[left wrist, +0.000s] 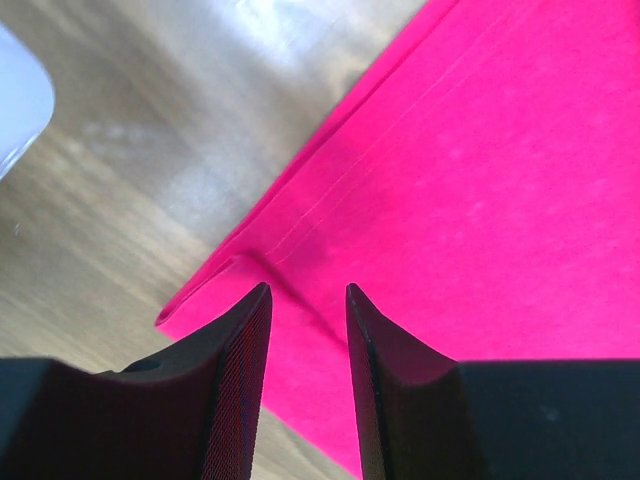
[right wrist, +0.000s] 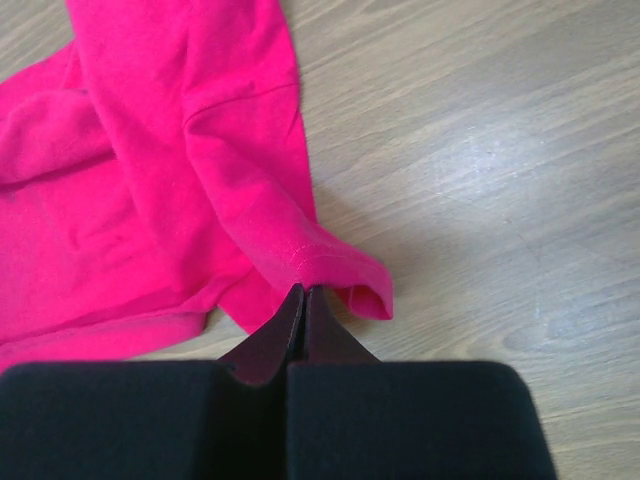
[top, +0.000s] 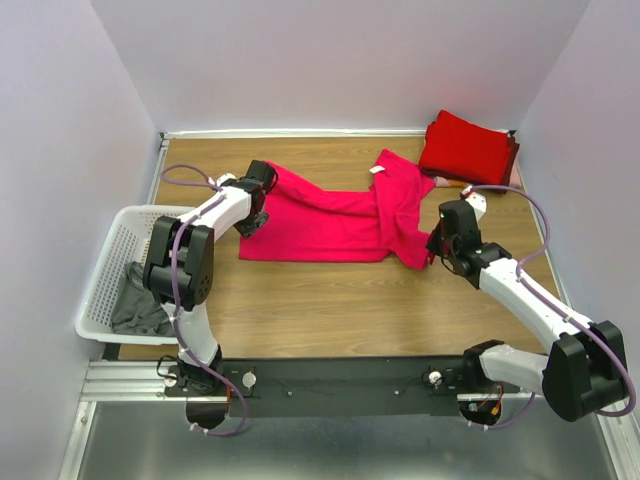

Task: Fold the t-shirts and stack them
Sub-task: Flatten the tshirt out

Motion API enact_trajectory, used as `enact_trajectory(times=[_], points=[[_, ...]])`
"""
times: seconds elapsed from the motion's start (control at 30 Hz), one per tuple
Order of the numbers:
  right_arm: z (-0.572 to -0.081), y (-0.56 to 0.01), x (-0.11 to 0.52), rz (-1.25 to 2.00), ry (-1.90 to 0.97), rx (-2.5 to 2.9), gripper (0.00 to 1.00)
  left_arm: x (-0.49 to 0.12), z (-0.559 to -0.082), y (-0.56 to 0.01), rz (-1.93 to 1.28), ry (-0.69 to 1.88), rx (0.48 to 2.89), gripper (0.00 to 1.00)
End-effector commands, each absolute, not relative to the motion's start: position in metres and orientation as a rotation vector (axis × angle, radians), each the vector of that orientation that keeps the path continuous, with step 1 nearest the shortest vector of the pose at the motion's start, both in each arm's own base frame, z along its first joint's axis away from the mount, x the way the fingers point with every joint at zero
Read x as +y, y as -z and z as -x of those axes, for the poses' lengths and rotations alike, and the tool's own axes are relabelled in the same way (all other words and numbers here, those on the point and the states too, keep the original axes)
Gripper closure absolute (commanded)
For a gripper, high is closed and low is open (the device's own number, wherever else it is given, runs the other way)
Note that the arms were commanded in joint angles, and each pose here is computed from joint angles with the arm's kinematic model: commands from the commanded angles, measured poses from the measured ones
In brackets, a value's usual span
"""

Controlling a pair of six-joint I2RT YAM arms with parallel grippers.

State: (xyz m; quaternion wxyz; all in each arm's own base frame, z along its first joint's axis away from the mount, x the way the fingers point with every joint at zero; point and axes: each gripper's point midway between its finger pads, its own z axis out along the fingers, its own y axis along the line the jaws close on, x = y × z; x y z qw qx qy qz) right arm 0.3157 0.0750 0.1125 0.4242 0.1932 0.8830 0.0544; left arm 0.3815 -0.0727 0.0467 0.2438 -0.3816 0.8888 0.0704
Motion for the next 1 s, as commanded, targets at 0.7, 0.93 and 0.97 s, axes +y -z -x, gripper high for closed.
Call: enact_trajectory(times=[0.7, 0.93, 0.97], points=[[-0.314, -0.102, 0.067, -0.526, -0.118, 2.21, 0.99, -0.053, -0.371, -0.032, 1.099, -0.334, 2.438, 0.56], [-0.314, -0.102, 0.067, -0.528, -0.117, 2.21, 1.0, -0.051, -0.365, -0.023, 1.104, -0.346, 2.456, 0.57], [-0.314, -0.102, 0.066, -0.527, -0.115, 2.209, 0.99, -0.05, -0.365, -0.021, 1.105, -0.347, 2.46, 0.58]])
